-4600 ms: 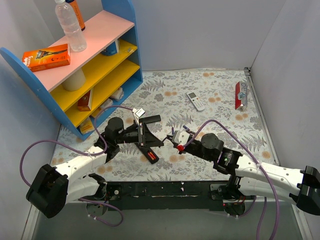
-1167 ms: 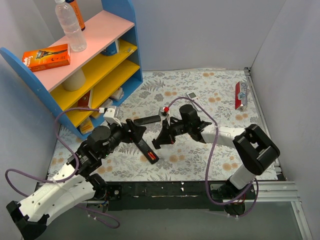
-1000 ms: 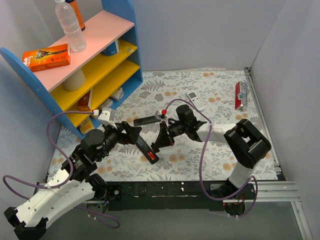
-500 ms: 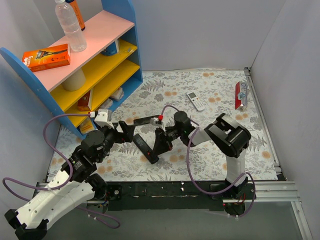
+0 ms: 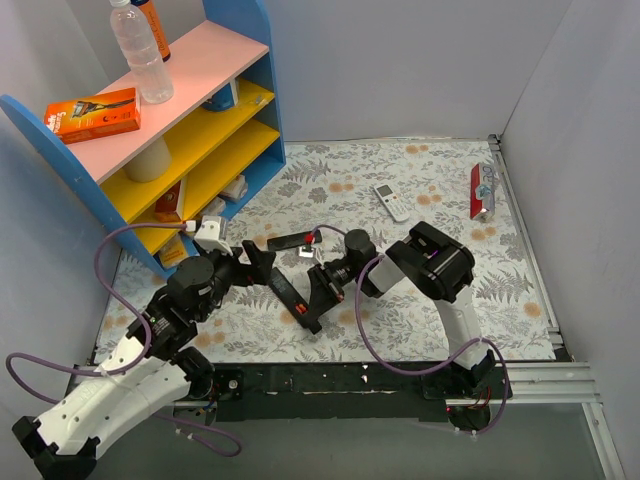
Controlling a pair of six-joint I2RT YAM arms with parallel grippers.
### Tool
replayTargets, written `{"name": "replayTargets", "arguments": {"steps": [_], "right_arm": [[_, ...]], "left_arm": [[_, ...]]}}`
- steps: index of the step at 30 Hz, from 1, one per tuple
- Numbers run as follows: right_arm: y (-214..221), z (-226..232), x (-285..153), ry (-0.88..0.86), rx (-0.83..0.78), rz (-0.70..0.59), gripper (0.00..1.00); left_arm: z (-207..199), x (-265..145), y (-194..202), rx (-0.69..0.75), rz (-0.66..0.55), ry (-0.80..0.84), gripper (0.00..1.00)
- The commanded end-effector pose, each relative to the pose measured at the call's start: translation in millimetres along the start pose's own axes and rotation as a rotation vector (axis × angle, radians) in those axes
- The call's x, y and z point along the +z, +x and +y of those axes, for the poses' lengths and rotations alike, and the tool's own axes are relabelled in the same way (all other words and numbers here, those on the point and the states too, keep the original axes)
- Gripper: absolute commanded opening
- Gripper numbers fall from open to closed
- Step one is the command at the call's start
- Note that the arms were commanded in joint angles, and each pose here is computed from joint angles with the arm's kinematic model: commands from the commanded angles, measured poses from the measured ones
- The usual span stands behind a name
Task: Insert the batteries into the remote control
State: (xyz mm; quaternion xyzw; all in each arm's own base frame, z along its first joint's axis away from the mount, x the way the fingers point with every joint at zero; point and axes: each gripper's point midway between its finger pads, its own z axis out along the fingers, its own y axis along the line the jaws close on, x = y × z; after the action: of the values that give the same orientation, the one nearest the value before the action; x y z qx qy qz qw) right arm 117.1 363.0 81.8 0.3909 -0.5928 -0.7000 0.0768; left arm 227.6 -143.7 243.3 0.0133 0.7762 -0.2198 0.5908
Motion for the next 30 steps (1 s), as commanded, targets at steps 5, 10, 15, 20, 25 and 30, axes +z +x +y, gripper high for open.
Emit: {"name": "replayTargets", "arguments": {"steps": [5, 10, 15, 20, 25, 30], "right_arm": [[-48.6, 75.0, -10.6, -0.035, -0.745, -0.036, 0.01], [-47.8, 86.8, -15.0, -0.031, -0.759, -0.028, 0.01], [-49.5, 96.3, -17.7, -0.026, -0.773, -0.032, 0.01], [-52.4, 107.4, -18.9, -0.025, -0.799, -0.035, 0.01], [-51.1, 109.0, -19.5, -0.024, -0.802, -0.034, 0.01], [-52.6, 109.4, -22.8, -0.015, -0.806, -0.046, 0.01]], "left_arm": [[-58.0, 3.9, 41.4, -0.195, 0.168, 0.288, 0.77], [-82.9, 1.3, 72.9, -0.319, 0.252, 0.445, 0.67], [-100.2, 0.1, 90.4, -0.327, 0.348, 0.541, 0.58], [-107.1, 3.0, 101.7, -0.328, 0.401, 0.577, 0.43], [-109.9, 1.0, 103.8, -0.332, 0.421, 0.593, 0.37], [-107.5, -3.7, 104.7, -0.334, 0.427, 0.587, 0.32]]}}
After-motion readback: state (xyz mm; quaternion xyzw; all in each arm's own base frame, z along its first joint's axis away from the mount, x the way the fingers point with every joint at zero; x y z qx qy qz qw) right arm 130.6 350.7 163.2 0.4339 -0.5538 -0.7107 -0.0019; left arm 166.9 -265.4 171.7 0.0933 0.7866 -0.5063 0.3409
